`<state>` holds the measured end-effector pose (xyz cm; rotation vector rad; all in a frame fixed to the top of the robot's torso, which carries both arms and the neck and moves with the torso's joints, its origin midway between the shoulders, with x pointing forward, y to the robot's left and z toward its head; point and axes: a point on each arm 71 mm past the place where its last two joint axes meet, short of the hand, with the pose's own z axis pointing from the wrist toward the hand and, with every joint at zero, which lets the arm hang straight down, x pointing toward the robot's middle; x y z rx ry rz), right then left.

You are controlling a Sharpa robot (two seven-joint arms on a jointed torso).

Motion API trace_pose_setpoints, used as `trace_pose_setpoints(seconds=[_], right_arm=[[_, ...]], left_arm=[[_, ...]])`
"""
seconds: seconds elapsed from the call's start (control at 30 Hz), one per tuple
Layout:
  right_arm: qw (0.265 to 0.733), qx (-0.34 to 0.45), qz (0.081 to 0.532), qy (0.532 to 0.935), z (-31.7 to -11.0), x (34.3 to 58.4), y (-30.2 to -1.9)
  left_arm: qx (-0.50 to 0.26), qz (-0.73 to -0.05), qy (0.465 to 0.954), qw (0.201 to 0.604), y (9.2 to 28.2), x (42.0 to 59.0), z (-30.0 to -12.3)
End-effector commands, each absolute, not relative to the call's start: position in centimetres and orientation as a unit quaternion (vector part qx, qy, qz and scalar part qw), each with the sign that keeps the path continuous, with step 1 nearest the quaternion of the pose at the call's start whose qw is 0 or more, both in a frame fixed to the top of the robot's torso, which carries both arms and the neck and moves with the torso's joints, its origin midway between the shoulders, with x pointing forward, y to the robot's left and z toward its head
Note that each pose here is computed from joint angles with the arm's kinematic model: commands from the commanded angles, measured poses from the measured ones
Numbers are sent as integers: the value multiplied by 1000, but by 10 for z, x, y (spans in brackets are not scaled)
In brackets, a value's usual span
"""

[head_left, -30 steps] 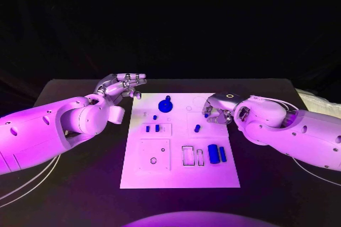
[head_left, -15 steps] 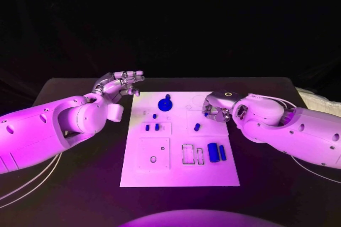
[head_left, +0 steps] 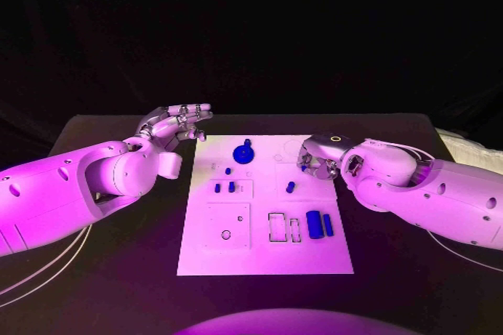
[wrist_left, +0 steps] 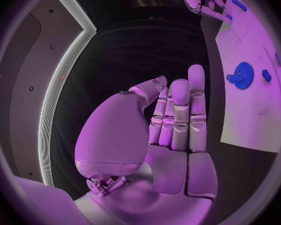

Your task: Assemble the parts on the task board

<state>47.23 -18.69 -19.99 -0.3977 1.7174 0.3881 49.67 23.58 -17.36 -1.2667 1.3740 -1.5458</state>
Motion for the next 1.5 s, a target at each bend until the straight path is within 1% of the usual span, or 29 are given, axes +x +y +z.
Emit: trace_pose_setpoints(seconds=[0.03, 0.3, 0.47, 0.6, 0.73, 0.93, 1.07, 1.2, 1.33, 1.5], right_arm=[[639, -167, 176, 729, -195, 469, -185], [661, -150, 197, 708, -176, 461, -189], [664, -142, 215, 702, -167, 454, -186], [659, -141, 235, 701, -164, 448, -177], [647, -146, 267, 699, -164, 437, -158], [622, -161, 310, 700, -172, 419, -126], [599, -175, 334, 706, -183, 406, -104], [574, -185, 349, 717, -198, 395, -88], [560, -189, 356, 724, -210, 389, -80], [550, -191, 362, 729, -217, 386, -73]], left_arm=[[-489, -601, 529, 348, 235, 497, -173], [-488, -600, 531, 346, 235, 498, -174], [-488, -600, 531, 346, 235, 499, -174], [-488, -600, 531, 346, 235, 499, -174], [-487, -602, 531, 345, 234, 499, -174], [-486, -603, 531, 344, 231, 498, -174], [-484, -606, 531, 342, 228, 498, -173], [-481, -609, 532, 340, 225, 497, -173], [-480, -610, 532, 339, 223, 496, -172], [-480, -610, 532, 338, 223, 496, -172]])
